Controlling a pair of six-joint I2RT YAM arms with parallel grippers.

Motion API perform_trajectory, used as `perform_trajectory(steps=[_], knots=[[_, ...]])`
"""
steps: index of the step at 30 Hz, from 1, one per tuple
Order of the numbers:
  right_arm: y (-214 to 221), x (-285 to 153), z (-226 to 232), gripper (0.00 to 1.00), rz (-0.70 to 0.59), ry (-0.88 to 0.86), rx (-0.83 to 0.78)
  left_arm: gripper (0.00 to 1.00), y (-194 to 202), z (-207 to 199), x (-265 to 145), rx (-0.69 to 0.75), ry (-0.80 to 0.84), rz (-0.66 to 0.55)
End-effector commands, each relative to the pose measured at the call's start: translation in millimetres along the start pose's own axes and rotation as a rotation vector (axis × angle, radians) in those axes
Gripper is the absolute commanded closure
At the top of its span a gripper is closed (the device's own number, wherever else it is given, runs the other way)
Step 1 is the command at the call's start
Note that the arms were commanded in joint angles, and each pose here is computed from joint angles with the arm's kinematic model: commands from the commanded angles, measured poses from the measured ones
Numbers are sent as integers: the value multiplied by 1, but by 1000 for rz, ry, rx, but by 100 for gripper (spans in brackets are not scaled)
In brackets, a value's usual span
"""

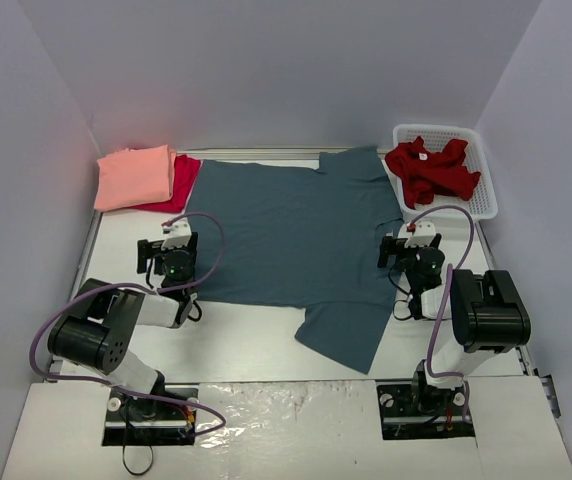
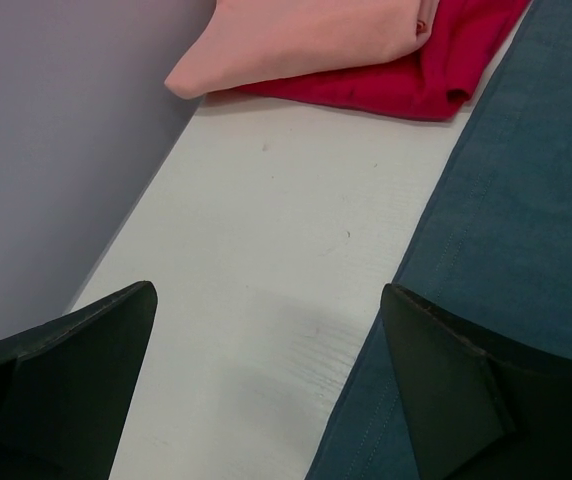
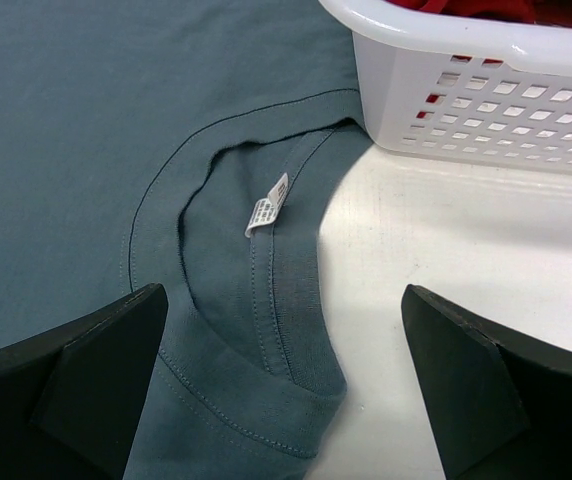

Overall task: Fold and stack the t-shirts
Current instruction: Flatten out the tshirt

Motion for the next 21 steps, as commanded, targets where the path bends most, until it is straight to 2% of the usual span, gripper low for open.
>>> perform_trajectory(steps=[1,9,14,19,21], knots=[[-58,8,4,0,-223,-25,-11,6,-21,4,3,-69,-17,-54],[-57,8,4,0,-222,-25,-11,6,-13,15,-15,-151,-14,-151],[-58,9,4,0,-223,-23,-9,6,-17,6,-21,-134,67,-216],[-58,9,4,0,-223,-23,-9,6,-17,3,-17,-131,91,-206],[-58,9,4,0,-223,-23,-9,6,-16,-2,-15,-114,155,-204]])
Point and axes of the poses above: each gripper's point midway between its finger pads, its own x axis out along the fingers, its own z axis along the line the jaws close on, y = z × x, the point moved 2 cm from there along -x, back along the fingers, and after that the axes turned 7 degrees about x, right-handed, at the moved point
